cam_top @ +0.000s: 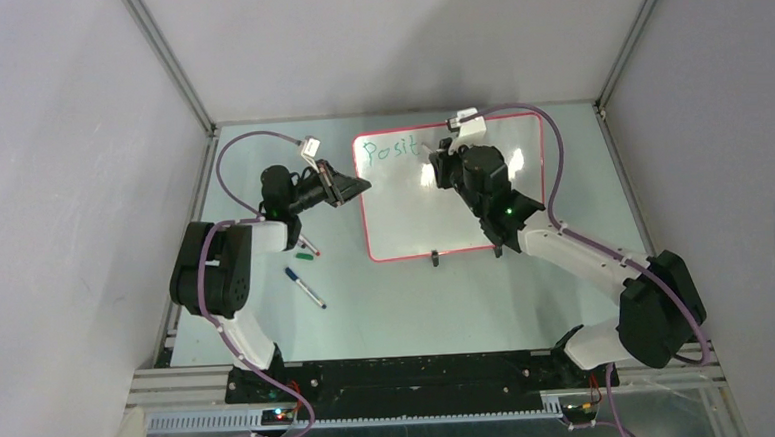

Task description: Write a sentence on the whiteboard

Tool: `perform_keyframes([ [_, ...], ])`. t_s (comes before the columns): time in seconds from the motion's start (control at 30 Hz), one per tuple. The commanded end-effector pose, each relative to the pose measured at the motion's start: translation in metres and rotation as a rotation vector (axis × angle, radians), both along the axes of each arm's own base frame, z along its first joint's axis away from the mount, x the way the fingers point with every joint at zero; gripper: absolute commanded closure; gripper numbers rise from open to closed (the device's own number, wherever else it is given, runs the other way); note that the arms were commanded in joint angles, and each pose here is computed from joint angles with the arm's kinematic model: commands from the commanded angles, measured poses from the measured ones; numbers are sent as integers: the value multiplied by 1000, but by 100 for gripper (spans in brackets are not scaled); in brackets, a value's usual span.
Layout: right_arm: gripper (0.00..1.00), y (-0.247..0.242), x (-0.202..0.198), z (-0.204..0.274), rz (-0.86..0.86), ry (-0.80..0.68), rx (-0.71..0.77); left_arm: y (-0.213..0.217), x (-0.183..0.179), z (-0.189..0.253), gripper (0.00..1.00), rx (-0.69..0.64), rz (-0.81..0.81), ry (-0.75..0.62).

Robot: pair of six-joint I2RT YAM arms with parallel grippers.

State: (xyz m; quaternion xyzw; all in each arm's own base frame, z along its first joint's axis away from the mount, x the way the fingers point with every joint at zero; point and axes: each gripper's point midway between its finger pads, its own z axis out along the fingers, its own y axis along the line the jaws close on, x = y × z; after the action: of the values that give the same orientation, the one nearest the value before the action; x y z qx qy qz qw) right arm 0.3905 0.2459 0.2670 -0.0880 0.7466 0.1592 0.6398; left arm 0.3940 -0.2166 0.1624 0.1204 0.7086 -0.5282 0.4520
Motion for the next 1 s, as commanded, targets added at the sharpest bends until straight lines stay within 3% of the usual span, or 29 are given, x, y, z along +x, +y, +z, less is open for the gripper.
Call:
perform_keyframes([
  [0.0, 100, 6, 5, 22, 1, -38, 44, -6, 4, 8, 100, 8, -6, -78],
  [0.97, 100, 4, 0, 24, 3, -59, 64, -5, 2, 12, 100, 0, 1, -95],
])
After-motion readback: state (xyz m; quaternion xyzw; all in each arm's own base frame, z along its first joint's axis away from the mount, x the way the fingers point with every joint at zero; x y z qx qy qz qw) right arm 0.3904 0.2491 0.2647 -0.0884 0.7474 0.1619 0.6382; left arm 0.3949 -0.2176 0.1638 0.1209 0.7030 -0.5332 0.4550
